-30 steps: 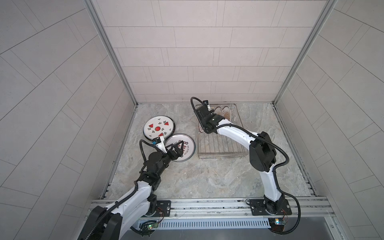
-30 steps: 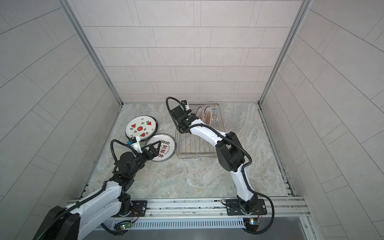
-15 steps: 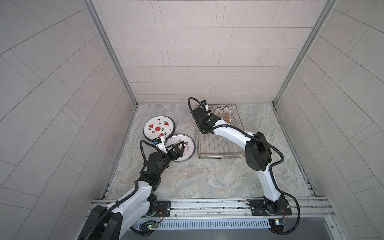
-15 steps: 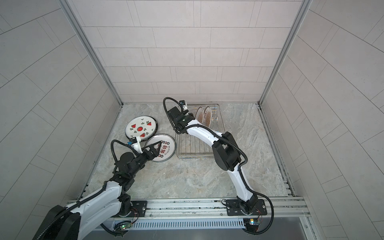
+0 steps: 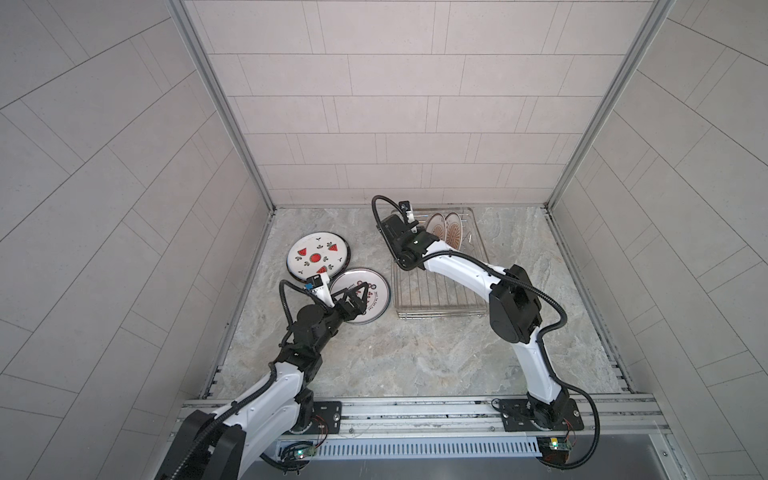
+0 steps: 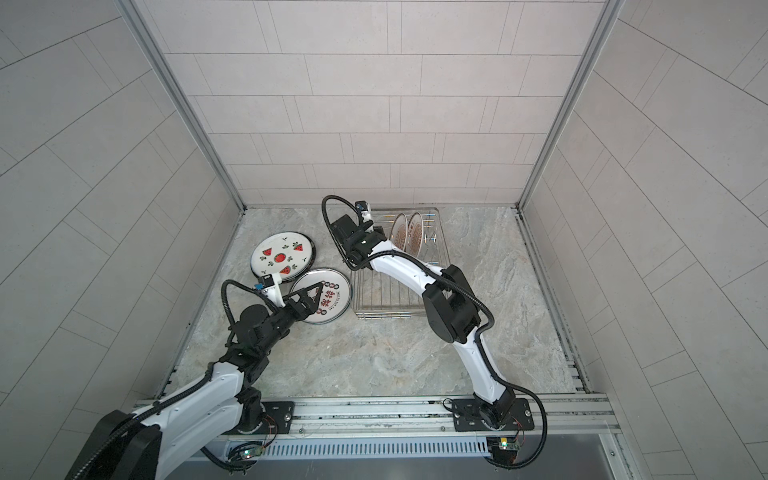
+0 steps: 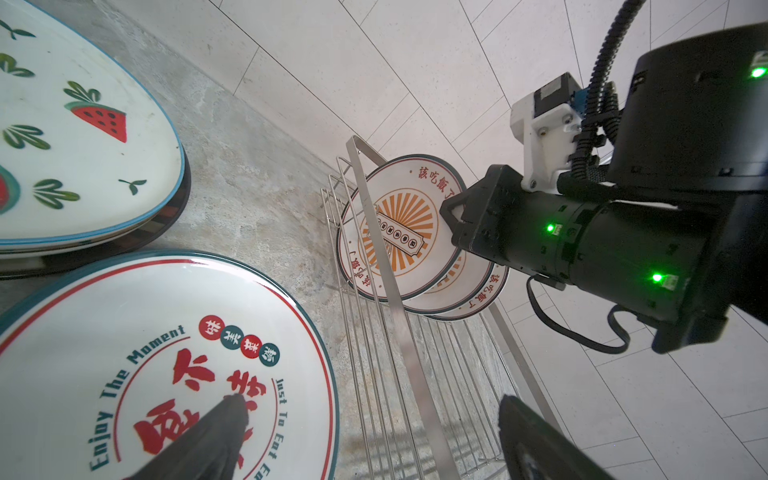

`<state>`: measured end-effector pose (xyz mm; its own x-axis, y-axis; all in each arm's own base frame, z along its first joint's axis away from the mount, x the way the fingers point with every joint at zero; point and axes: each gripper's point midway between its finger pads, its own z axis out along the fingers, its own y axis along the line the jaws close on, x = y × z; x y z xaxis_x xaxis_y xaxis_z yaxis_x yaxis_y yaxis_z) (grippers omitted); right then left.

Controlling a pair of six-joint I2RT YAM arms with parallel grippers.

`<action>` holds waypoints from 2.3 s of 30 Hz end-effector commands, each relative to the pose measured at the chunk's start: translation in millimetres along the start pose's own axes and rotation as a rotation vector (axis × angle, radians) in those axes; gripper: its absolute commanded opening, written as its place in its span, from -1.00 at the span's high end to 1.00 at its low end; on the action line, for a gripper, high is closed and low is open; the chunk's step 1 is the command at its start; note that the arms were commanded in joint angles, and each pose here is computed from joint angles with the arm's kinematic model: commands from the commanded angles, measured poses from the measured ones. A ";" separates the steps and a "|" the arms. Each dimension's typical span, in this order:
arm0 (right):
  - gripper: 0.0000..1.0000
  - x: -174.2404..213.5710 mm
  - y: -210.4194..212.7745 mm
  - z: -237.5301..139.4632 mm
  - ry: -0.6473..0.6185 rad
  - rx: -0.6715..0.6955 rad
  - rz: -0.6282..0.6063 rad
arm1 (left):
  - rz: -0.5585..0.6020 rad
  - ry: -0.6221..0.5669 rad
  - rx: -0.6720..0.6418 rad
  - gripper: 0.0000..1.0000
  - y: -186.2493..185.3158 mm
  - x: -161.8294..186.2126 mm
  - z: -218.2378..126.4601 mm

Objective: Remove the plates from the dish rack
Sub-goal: 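Close the right gripper on the sunburst plate rim, then lift the sunburst plate out of the rack toward the left gripper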

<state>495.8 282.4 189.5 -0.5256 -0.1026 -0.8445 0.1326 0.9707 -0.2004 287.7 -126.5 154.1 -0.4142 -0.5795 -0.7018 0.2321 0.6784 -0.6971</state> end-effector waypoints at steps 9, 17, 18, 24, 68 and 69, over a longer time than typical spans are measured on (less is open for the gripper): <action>0.85 -36.8 -24.1 -33.8 -0.094 0.077 -0.007 | 0.000 -0.025 0.017 -1.00 -3.4 -3.3 -2.1; 0.86 -47.1 -33.2 -57.8 -0.136 0.059 0.004 | -0.002 -0.031 0.022 -1.00 -4.5 -4.7 -3.1; 0.86 -47.9 -35.1 -60.8 -0.140 0.055 0.008 | -0.002 -0.031 0.020 -1.00 -4.1 -4.5 -3.1; 0.86 -51.9 -44.2 -76.3 -0.159 0.008 0.035 | -0.003 -0.031 0.020 -1.00 -3.8 -4.5 -3.3; 0.88 3.9 -109.7 -153.2 -0.053 -0.890 0.418 | 0.055 0.017 0.360 -1.00 -82.1 4.2 -24.9; 0.89 5.0 -108.3 -158.5 -0.051 -0.918 0.415 | 0.046 0.028 0.364 -1.00 -83.3 6.6 -23.0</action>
<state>360.0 194.4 244.7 -0.5818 0.2576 -0.7715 -0.2798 0.8272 0.4872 251.7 -162.8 183.2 -0.4411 -0.5369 -0.7191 0.4476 0.5629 -0.6948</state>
